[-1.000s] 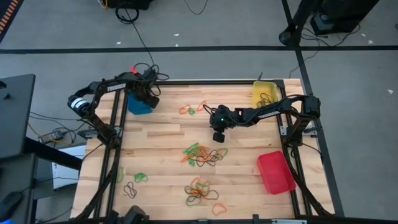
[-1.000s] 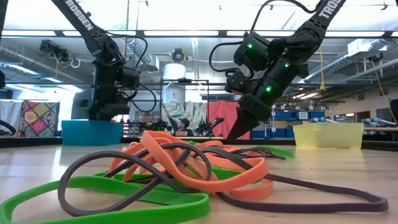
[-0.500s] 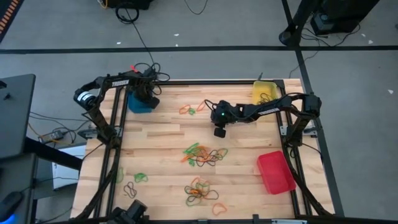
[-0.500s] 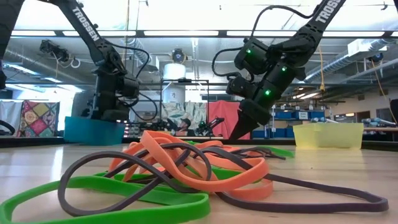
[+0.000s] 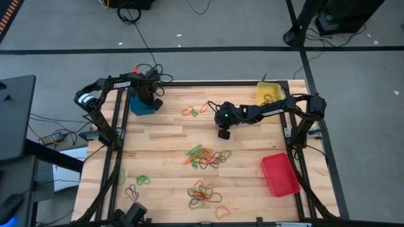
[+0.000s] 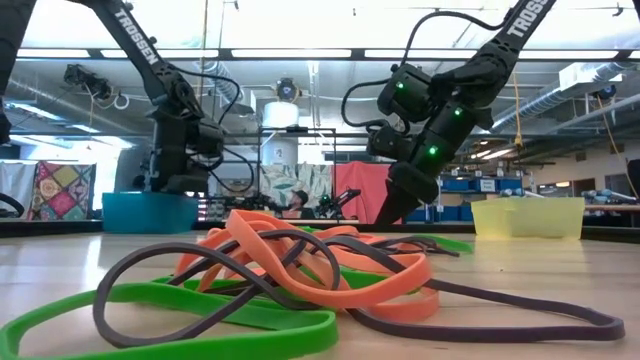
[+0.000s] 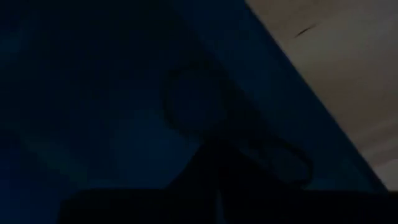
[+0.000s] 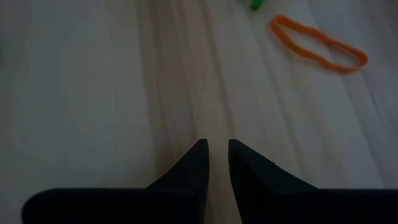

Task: Sort rubber bands into baskets
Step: Put the brown rubber band into the yellow bin

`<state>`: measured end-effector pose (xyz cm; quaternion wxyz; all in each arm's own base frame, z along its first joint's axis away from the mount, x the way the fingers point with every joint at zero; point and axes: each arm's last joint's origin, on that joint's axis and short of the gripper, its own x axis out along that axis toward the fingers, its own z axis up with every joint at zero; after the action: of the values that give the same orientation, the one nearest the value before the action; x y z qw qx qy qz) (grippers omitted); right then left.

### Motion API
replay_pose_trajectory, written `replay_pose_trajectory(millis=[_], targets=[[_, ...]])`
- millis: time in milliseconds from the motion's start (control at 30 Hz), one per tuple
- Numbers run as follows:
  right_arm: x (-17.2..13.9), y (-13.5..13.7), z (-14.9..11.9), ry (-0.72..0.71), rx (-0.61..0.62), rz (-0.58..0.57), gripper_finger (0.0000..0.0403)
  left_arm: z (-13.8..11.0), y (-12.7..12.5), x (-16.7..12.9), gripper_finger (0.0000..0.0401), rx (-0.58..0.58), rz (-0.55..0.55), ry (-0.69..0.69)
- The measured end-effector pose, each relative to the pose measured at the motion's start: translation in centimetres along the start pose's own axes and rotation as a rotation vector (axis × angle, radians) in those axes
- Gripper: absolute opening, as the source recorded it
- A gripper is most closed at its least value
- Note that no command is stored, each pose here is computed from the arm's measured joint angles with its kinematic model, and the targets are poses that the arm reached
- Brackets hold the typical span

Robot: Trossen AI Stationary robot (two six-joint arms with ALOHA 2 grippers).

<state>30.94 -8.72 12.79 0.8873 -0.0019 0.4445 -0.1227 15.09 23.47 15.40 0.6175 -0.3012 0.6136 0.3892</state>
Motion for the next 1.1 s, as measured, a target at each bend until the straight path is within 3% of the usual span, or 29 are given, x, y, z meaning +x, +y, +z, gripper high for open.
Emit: replay_pose_trajectory(millis=[300, 433, 700, 1100], targets=[[0.0, 0.0, 0.1, -0.007, 0.004, -0.001, 0.0075, -0.8, 0.7, -9.0, 0.0001, -0.036, 0.018, -0.229], [0.0, 0.0, 0.2, -0.017, 0.005, -0.002, 0.0075, -1.7, 0.6, -10.3, 0.0001, -0.032, 0.012, -0.255], [0.0, 0.0, 0.2, -0.017, 0.005, -0.002, 0.0075, -1.7, 0.2, -7.5, 0.0011, -0.05, 0.008, -0.135], [0.0, 0.1, -0.3, 0.029, -0.005, 0.003, 0.0075, 0.2, -0.5, -1.3, 0.0114, -0.083, 0.037, 0.012]])
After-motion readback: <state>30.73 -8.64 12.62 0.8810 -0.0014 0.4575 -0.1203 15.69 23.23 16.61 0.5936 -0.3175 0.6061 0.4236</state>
